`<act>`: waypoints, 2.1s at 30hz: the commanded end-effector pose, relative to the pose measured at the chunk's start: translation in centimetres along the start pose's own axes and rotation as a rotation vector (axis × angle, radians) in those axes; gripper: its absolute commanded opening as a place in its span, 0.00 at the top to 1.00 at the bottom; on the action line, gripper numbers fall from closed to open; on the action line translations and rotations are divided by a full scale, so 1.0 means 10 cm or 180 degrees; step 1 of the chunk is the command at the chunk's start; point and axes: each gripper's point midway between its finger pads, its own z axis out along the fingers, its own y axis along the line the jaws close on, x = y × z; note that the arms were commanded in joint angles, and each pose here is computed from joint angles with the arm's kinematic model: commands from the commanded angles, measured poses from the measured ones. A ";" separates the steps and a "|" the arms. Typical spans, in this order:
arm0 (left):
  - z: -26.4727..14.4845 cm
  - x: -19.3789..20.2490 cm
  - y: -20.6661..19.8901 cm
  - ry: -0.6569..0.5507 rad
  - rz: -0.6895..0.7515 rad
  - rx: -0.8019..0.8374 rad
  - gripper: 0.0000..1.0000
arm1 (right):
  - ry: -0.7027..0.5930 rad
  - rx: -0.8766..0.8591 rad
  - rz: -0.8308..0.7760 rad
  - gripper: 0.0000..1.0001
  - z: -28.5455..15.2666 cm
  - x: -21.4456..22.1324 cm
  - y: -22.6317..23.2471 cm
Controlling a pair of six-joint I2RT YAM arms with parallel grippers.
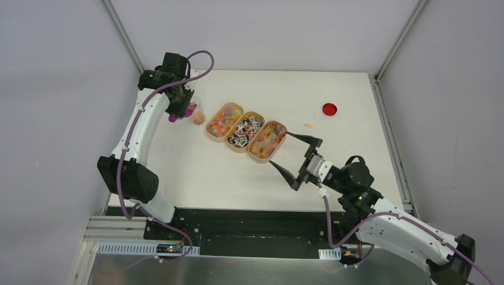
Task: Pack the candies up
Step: Place the fake candies in the packing bottle.
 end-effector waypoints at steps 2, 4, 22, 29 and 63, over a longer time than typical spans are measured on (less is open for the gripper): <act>-0.15 -0.14 0.10 -0.0162 -0.0139 -0.0073 1.00 | -0.0033 0.0001 0.0045 0.00 0.04 -0.03 0.00; -0.14 -0.13 0.11 -0.0138 -0.0141 -0.0090 1.00 | -0.0025 -0.0004 0.0047 0.00 0.04 -0.02 0.00; -0.07 -0.12 0.07 0.0006 -0.0179 -0.0043 1.00 | 0.0002 -0.0052 0.0082 0.00 0.07 0.01 0.04; -0.04 -0.11 0.09 0.0061 -0.0167 -0.0068 1.00 | 0.0031 -0.0089 0.0107 0.00 0.09 0.05 0.06; -0.10 -0.12 0.06 -0.0017 -0.0273 -0.0038 1.00 | 0.0114 -0.0307 0.0350 0.01 0.74 0.35 0.16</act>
